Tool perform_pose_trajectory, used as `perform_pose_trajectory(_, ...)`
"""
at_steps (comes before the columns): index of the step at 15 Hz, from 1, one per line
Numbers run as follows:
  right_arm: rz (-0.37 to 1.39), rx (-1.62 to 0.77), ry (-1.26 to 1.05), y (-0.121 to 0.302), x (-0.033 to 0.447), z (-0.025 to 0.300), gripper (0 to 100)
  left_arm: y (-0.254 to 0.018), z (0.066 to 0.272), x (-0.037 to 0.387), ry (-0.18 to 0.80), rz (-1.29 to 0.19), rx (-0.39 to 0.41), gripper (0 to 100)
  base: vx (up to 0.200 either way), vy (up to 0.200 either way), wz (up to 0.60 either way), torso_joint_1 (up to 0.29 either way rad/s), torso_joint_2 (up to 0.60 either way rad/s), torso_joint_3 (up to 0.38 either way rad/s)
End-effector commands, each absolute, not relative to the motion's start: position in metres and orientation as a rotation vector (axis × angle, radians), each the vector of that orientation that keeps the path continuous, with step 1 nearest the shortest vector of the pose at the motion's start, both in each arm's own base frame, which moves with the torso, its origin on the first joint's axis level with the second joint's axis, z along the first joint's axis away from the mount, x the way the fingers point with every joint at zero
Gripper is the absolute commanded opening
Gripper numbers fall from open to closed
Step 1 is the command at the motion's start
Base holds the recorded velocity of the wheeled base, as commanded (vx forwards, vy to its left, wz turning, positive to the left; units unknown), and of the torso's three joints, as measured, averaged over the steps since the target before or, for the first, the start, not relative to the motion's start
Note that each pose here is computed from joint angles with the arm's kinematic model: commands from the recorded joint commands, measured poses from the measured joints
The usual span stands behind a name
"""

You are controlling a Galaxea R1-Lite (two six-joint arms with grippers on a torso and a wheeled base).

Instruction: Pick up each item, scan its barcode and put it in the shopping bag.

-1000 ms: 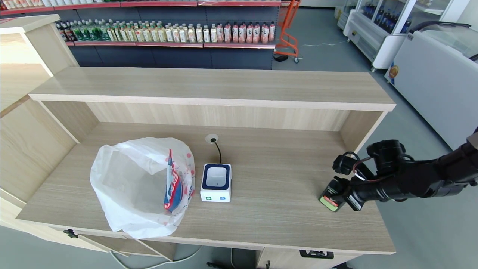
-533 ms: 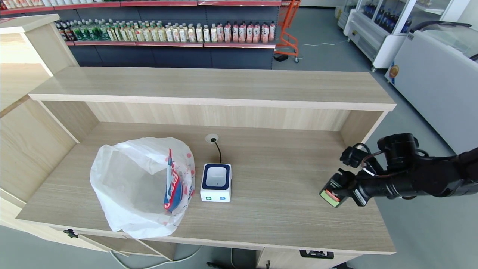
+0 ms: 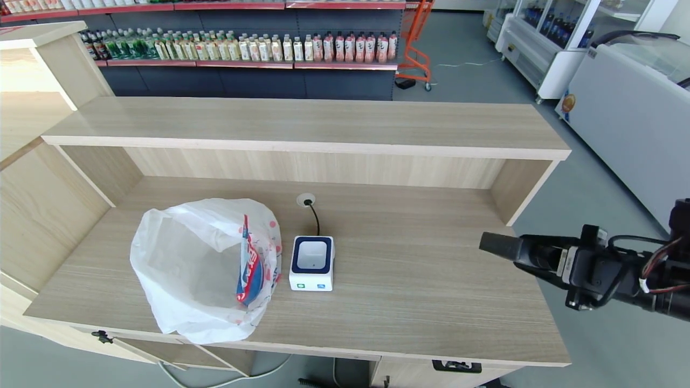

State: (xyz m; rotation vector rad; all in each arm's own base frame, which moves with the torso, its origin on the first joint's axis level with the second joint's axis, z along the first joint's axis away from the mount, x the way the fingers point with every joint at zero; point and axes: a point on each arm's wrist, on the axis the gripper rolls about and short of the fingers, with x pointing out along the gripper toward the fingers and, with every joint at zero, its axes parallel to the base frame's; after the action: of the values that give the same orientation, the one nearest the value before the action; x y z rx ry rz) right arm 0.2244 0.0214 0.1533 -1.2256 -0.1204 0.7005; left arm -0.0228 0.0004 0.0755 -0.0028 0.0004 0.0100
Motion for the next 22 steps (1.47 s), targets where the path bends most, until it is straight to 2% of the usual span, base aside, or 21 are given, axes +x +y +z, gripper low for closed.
perform_pose_trajectory(1,0.941,-1.604,-0.615,0.062,0.206,0.146,0,0.0,0.075,-0.023,0.0,0.011,-0.003,100,0.0,0.0,0.0,0.0,0.0,0.0)
perform_pose_trajectory(4,1.147,-1.799,-1.015,0.102,0.196,0.124,0,0.0,0.075,-0.023,0.0,0.011,-0.003,100,0.0,0.0,0.0,0.0,0.0,0.0)
perform_pose_trajectory(10,1.222,-1.767,-1.443,0.128,0.197,0.105,0,0.0,0.075,-0.023,0.0,0.011,-0.003,100,0.0,0.0,0.0,0.0,0.0,0.0)
perform_pose_trajectory(22,0.979,-1.845,-1.665,0.152,0.235,0.132,0,0.0,0.075,-0.023,0.0,0.011,-0.003,100,0.0,0.0,0.0,0.0,0.0,0.0)
